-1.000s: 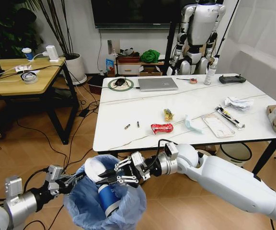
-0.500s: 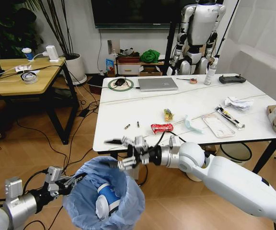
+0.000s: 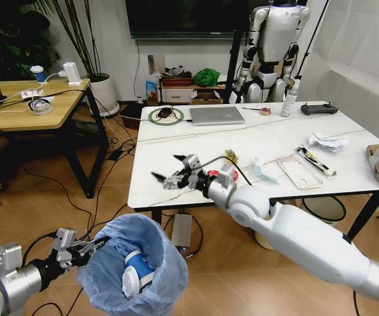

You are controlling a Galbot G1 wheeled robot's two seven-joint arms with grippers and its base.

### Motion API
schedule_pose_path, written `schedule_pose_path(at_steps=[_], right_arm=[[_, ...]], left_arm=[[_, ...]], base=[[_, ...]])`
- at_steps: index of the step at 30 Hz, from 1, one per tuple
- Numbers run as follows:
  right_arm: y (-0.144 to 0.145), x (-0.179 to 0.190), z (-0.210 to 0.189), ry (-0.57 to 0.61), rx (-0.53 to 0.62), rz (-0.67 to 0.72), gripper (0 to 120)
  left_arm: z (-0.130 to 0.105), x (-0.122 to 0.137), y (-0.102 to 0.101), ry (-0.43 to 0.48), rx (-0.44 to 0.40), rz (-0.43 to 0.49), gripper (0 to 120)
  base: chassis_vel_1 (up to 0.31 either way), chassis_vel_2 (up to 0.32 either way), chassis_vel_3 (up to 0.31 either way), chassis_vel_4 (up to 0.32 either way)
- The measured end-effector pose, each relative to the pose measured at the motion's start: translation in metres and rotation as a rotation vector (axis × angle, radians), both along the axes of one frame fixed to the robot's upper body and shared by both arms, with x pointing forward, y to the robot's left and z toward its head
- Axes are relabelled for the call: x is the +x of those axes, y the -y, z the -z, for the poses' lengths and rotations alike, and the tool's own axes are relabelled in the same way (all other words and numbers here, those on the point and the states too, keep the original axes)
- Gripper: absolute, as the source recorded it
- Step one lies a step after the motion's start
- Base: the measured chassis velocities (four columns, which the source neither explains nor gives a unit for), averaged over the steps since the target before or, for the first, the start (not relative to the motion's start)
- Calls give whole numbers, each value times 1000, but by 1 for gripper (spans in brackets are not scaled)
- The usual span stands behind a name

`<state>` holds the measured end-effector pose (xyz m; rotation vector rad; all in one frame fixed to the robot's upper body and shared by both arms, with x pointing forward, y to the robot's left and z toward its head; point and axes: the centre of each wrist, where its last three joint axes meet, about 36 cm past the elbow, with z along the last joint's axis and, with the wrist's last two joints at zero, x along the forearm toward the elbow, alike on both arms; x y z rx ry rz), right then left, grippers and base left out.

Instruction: Pick up the trash bin and place the trash from the table into it.

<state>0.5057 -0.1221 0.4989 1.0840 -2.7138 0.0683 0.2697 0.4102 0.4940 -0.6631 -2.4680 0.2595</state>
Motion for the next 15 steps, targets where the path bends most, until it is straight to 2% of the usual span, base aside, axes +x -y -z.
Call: schedule_pose_path(at_steps=[5, 15], right_arm=[[5, 18, 12, -109, -104, 129, 98], [-2, 24, 28, -130, -166, 169, 100]], left_arm=[[0, 0, 2, 6, -4, 3, 0], [-2, 0, 8, 13, -6, 13, 0]], base=[[0, 0, 0, 0], [0, 0, 0, 0]])
